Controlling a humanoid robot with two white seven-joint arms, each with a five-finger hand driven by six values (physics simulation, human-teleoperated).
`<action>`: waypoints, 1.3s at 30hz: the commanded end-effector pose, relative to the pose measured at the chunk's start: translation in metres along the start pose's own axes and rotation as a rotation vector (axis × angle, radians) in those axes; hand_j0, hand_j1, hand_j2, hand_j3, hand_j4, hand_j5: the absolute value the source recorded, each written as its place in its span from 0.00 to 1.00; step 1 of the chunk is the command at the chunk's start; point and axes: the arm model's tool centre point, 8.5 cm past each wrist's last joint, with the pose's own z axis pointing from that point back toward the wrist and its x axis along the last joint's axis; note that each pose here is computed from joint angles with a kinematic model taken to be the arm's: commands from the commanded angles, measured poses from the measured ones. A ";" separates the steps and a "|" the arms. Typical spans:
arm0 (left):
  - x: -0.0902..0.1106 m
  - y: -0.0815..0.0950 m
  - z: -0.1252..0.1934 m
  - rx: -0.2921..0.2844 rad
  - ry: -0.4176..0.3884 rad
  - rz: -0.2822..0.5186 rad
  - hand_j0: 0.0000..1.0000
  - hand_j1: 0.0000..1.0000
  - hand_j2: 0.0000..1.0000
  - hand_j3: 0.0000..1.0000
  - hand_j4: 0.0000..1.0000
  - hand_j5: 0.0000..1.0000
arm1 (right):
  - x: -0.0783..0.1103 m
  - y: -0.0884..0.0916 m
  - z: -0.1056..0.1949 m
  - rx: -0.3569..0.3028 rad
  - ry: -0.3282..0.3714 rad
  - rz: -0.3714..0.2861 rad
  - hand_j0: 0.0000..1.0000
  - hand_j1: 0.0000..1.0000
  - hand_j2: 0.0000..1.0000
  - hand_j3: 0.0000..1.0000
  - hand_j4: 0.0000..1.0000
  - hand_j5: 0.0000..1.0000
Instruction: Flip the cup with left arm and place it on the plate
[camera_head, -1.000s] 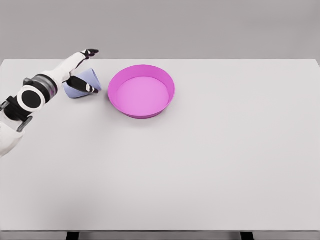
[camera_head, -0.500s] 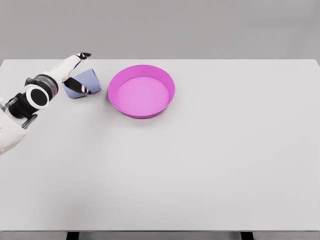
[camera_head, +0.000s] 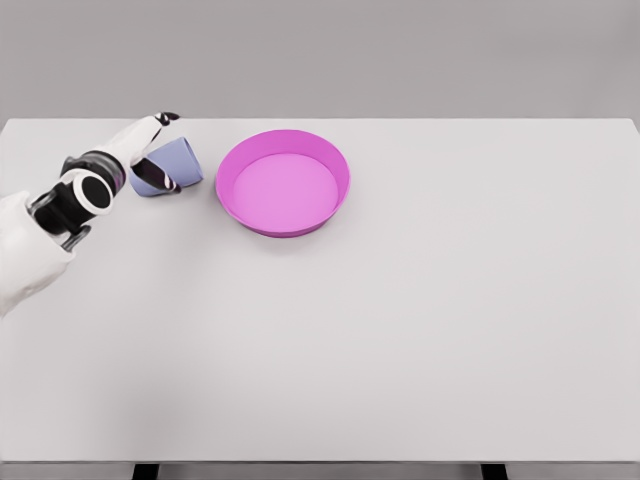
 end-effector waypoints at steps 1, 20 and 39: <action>-0.003 -0.002 -0.003 0.002 0.012 -0.010 1.00 1.00 1.00 1.00 1.00 1.00 | 0.000 0.000 0.000 0.000 0.001 0.000 1.00 1.00 1.00 1.00 1.00 1.00; -0.004 -0.013 -0.010 0.004 0.035 -0.060 1.00 1.00 1.00 1.00 1.00 1.00 | 0.000 0.000 0.000 0.000 0.001 0.000 1.00 1.00 1.00 1.00 1.00 1.00; -0.004 -0.016 -0.014 0.000 0.045 -0.056 1.00 1.00 1.00 1.00 1.00 1.00 | 0.000 0.000 0.000 0.000 0.001 0.000 1.00 1.00 1.00 1.00 1.00 1.00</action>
